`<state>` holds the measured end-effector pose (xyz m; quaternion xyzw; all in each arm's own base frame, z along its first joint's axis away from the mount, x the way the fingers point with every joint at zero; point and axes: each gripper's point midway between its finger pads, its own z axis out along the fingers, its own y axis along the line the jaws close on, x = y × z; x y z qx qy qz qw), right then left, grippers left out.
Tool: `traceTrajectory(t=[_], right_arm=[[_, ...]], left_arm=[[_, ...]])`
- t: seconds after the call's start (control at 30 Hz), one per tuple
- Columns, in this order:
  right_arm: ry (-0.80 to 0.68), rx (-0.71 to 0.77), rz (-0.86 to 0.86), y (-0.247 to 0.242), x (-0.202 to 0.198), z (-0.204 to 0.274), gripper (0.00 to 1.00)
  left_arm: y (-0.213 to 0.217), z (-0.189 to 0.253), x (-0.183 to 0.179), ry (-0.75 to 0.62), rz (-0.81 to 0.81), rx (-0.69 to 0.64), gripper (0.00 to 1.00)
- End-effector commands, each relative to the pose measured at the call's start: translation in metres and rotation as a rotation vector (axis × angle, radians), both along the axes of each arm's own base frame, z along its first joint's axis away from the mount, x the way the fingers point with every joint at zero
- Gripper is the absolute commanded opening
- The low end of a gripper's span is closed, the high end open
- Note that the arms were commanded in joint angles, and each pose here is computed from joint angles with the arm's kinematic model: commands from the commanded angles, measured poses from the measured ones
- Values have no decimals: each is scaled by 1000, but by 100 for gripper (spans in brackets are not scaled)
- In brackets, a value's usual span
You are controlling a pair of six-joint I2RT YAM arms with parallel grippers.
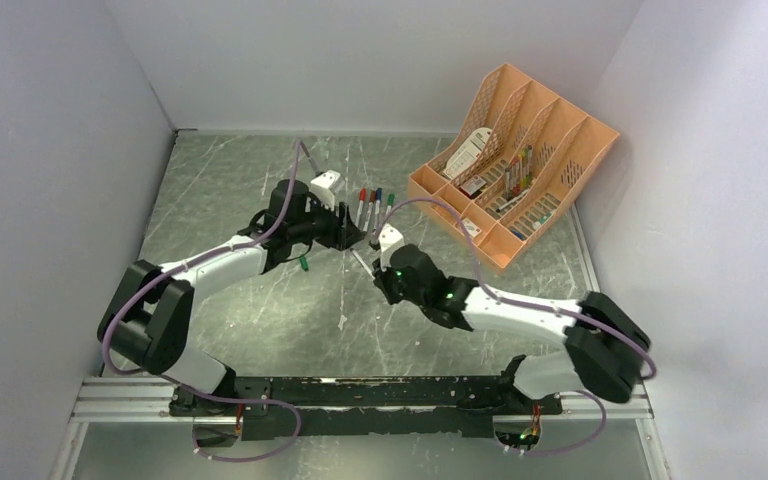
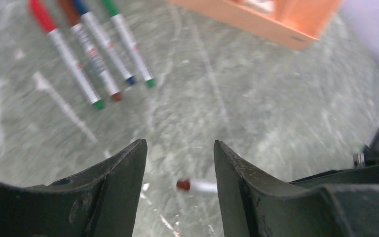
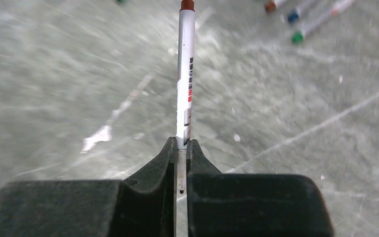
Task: Insert the pens into the pen caps
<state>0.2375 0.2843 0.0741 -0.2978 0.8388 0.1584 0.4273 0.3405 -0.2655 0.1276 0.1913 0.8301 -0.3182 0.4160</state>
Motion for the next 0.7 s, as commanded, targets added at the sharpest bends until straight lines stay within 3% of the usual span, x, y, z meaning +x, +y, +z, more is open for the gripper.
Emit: traceTrajectory(t=[0.0,0.33,0.67], right_arm=[[-70,108,232,17,-23,52,0],[-122,135,319,13,-36,91,0],[-168,113,341,-4,-45,124,0]], left_arm=[[-35,54,-37,-201,-374,-181,63],[-48,95,-94,-154,-699,-431,66],[-46,93,-107,-143,-824,-412,68]])
